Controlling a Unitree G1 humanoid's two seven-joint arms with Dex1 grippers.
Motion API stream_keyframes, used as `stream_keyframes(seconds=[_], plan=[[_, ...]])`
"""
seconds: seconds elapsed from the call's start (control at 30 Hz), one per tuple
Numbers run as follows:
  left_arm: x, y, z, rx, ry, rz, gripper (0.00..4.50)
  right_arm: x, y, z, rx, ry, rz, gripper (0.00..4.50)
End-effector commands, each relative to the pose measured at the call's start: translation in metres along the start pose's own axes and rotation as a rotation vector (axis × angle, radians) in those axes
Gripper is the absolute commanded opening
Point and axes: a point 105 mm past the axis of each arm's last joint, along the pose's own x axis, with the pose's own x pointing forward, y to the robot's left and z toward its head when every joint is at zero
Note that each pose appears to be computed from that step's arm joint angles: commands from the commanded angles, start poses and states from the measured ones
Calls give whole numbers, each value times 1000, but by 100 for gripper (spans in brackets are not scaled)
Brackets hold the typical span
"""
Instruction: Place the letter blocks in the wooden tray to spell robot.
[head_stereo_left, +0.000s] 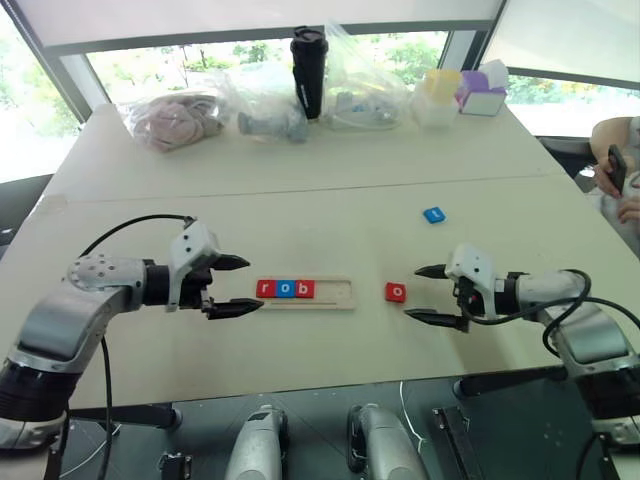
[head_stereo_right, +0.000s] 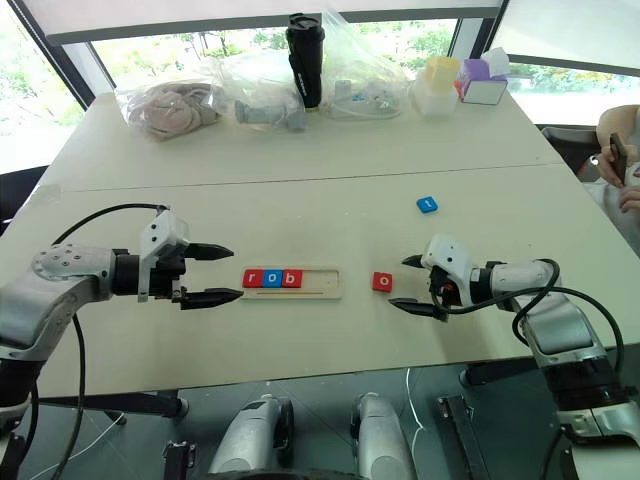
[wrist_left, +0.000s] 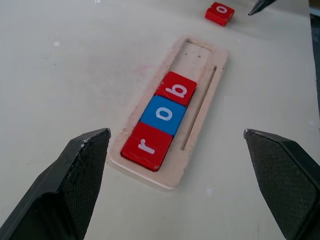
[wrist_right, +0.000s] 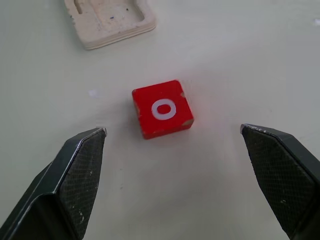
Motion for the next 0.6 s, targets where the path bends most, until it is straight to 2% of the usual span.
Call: stream_keyframes(seconds=[0.03, 0.1, 0.2, 0.33, 0.37, 0.5, 0.6], plan=[[-6, -2, 8, 33, -18, 13, 450, 5, -1, 4, -30, -22, 19, 445], [-5, -4, 7, 30, -16, 16, 450, 9, -1, 1, -43, -10, 26, 445], [-6, -4, 0, 34, 16, 25, 450, 12, -1, 0, -49, -11, 34, 358], [-7, -4, 0, 28, 12, 30, 450, 12, -1, 1, -52, -15, 40, 146], [-7, -3, 0, 28, 12, 30, 450, 11, -2, 4, -56, -19, 38, 114], [-7, -3, 1, 26, 8, 30, 450, 8, -7, 18, -77, -49, 9, 115], [-6, -4, 1, 27, 8, 19, 450, 9, -6, 43, -130, -90, 22, 115]])
